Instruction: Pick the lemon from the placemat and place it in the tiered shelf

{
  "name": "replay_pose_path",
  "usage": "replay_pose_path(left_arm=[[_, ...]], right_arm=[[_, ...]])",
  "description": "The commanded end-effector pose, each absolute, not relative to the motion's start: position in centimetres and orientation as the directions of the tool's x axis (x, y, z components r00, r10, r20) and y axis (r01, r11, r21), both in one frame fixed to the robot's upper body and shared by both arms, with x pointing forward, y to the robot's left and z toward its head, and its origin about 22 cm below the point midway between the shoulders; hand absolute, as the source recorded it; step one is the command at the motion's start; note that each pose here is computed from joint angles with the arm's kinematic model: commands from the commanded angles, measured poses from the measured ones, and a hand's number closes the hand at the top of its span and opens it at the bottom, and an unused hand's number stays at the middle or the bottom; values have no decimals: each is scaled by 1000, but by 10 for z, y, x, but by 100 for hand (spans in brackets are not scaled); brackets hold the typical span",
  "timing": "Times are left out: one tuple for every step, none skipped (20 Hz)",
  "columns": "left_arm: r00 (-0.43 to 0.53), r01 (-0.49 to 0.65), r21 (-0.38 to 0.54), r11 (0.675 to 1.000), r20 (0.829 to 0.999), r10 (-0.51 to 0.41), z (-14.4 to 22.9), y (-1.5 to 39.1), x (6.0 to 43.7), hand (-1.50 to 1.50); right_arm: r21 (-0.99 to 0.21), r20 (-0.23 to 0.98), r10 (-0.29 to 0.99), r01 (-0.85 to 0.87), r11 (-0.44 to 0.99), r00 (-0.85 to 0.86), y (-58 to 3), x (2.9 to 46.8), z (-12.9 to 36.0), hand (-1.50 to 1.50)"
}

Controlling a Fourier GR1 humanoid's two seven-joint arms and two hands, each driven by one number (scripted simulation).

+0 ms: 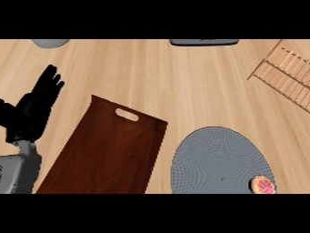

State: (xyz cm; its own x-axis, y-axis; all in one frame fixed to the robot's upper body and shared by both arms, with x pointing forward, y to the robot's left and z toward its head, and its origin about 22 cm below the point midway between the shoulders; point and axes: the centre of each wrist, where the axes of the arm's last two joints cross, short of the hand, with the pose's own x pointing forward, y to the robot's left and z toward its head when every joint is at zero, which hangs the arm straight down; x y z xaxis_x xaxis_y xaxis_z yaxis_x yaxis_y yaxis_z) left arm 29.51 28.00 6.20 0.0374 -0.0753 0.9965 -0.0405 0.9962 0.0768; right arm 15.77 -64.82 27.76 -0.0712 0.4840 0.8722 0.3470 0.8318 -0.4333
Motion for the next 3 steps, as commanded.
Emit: replay_pose_path(left_arm=[[48, -38, 66, 997, 997, -64, 63, 285, 292, 0], [30, -52, 82, 995, 996, -81, 68, 286, 299, 0], [47, -48, 67, 997, 997, -65, 62, 290, 296, 0]], right_arm=[[-415, 859, 448, 175, 893, -248, -650, 152, 270, -150], [-440, 846, 471, 172, 881, -251, -648, 153, 283, -150], [-438, 843, 473, 186, 880, -254, -648, 154, 274, -150]])
